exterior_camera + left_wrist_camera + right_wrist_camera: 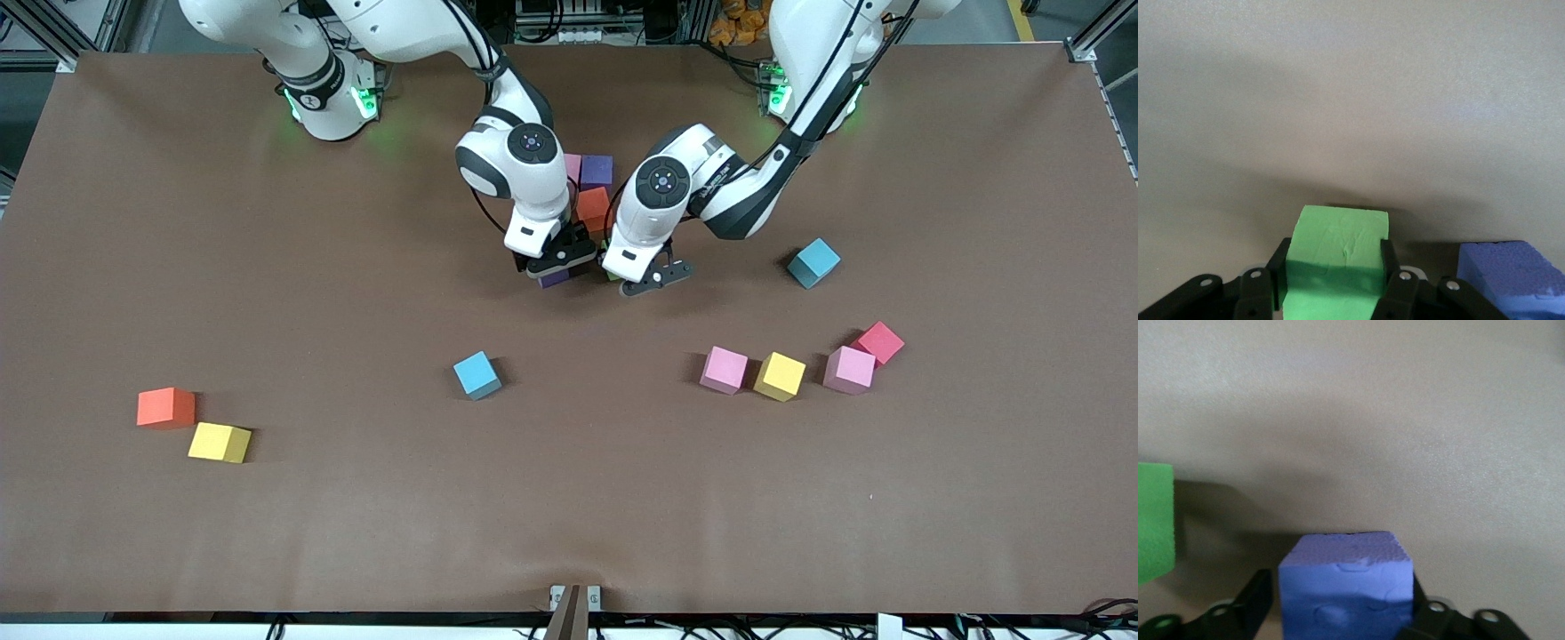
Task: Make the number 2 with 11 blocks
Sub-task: 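Grasp the blue-violet cube with the right gripper while the left gripper carries green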
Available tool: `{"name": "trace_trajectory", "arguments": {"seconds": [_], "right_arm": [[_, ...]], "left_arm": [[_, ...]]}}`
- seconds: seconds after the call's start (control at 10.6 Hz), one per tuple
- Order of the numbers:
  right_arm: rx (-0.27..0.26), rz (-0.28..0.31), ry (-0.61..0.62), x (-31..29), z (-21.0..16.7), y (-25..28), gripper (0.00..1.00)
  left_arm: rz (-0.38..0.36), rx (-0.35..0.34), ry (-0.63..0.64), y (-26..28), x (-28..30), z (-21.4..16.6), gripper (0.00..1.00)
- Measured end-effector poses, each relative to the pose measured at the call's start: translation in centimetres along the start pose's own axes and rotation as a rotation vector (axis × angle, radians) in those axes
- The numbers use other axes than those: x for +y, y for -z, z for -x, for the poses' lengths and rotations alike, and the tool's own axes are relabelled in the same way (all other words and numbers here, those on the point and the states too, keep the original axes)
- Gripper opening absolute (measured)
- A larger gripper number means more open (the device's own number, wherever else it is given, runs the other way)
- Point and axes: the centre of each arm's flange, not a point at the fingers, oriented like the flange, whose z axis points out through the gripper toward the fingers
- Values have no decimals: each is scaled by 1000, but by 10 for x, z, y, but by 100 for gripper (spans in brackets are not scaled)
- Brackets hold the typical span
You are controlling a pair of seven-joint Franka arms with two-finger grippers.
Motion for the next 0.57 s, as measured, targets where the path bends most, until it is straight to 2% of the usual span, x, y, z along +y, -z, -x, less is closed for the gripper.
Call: {"name": "trace_trajectory", "arguments": {"seconds": [0.09, 0.19, 0.28, 0.57], "right_arm": [[3, -2, -1, 0, 0, 2, 66], [13, -6, -6, 1, -3, 8, 58], [23, -6, -22, 6, -10, 20, 58], [1, 39, -121, 60, -38, 60, 58]], "left_arm": [[0, 0, 0, 0, 0, 0, 56], [0, 0, 0, 0, 0, 0, 56], [0, 0, 0, 0, 0, 0, 56], [2, -1, -6, 1, 2, 3, 56]]}}
